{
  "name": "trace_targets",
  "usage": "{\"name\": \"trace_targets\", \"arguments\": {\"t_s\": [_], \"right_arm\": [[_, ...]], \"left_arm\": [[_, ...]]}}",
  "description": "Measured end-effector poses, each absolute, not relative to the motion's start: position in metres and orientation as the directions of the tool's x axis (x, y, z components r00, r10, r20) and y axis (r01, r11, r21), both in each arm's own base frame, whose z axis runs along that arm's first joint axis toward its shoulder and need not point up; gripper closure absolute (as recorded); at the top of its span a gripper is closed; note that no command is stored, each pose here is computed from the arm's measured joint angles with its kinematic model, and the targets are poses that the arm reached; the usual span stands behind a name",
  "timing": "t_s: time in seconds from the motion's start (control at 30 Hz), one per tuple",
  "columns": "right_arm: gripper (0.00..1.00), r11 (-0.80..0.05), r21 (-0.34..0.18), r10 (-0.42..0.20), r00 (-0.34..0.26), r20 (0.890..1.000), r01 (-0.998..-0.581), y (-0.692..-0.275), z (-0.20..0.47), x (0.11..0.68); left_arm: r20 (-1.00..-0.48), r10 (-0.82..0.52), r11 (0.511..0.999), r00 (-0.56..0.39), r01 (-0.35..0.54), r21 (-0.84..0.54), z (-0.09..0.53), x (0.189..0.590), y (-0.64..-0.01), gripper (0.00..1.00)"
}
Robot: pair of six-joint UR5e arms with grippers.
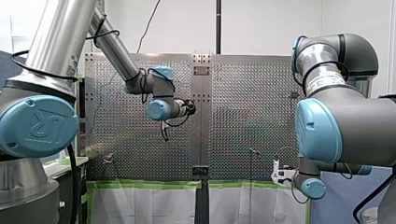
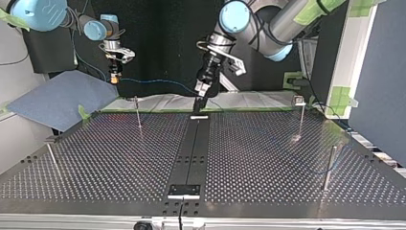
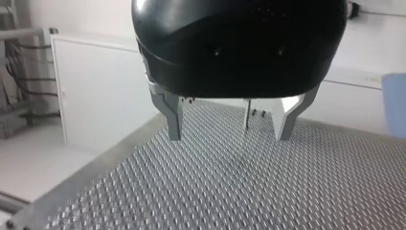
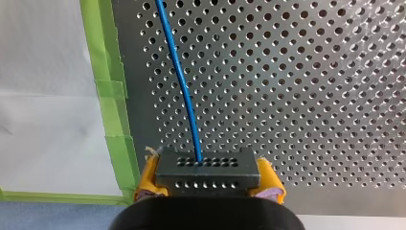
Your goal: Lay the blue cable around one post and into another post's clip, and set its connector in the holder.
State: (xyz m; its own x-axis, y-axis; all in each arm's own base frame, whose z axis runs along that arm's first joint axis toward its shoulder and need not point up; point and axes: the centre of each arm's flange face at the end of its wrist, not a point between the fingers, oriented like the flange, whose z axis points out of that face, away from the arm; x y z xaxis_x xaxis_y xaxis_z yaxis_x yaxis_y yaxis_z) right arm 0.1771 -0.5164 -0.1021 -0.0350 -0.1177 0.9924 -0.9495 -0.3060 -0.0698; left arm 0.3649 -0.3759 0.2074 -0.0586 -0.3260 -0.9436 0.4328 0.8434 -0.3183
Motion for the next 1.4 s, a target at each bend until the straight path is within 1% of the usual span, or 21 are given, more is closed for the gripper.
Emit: {"name": "trace_targets", "arguments": {"t_s": [0.13, 0.3, 0.63, 0.8, 0.9, 1.17, 1.4], "right_arm": [[1.0, -0.305, -0.07, -0.118, -0.035, 0.992, -0.95, -0.516, -0.102, 0.177], [1.0, -0.305, -0.07, -0.117, -0.035, 0.992, -0.95, -0.517, -0.102, 0.177], [1.0, -0.305, -0.07, -0.117, -0.035, 0.993, -0.95, -0.517, -0.102, 0.177], [1.0, -0.305, -0.07, -0.117, -0.035, 0.992, -0.95, -0.517, -0.102, 0.177], [1.0, -0.305, -0.07, -0.117, -0.035, 0.992, -0.95, -0.517, -0.102, 0.177], [1.0, -0.305, -0.07, -0.117, -0.035, 0.992, -0.95, -0.517, -0.102, 0.177], [1.0, -0.305, -0.069, -0.117, -0.035, 0.993, -0.95, -0.517, -0.102, 0.177]], "left_arm": [[-0.935, -0.352, 0.82, -0.05, 0.466, -0.333, 0.205, 0.365, -0.398, 0.07], [-0.931, -0.362, 0.802, -0.052, 0.492, -0.34, 0.193, 0.357, -0.417, 0.07], [-0.916, -0.399, 0.735, -0.04, 0.583, -0.346, 0.185, 0.347, -0.468, 0.07], [-0.909, -0.415, 0.718, -0.03, 0.604, -0.347, 0.18, 0.342, -0.486, 0.07], [-0.907, -0.42, 0.72, -0.026, 0.599, -0.35, 0.171, 0.339, -0.492, 0.07], [-0.924, -0.38, 0.771, -0.042, 0.537, -0.342, 0.133, 0.345, -0.486, 0.07], [-0.934, -0.35, 0.789, -0.064, 0.518, -0.331, 0.108, 0.352, -0.488, 0.07]]}}
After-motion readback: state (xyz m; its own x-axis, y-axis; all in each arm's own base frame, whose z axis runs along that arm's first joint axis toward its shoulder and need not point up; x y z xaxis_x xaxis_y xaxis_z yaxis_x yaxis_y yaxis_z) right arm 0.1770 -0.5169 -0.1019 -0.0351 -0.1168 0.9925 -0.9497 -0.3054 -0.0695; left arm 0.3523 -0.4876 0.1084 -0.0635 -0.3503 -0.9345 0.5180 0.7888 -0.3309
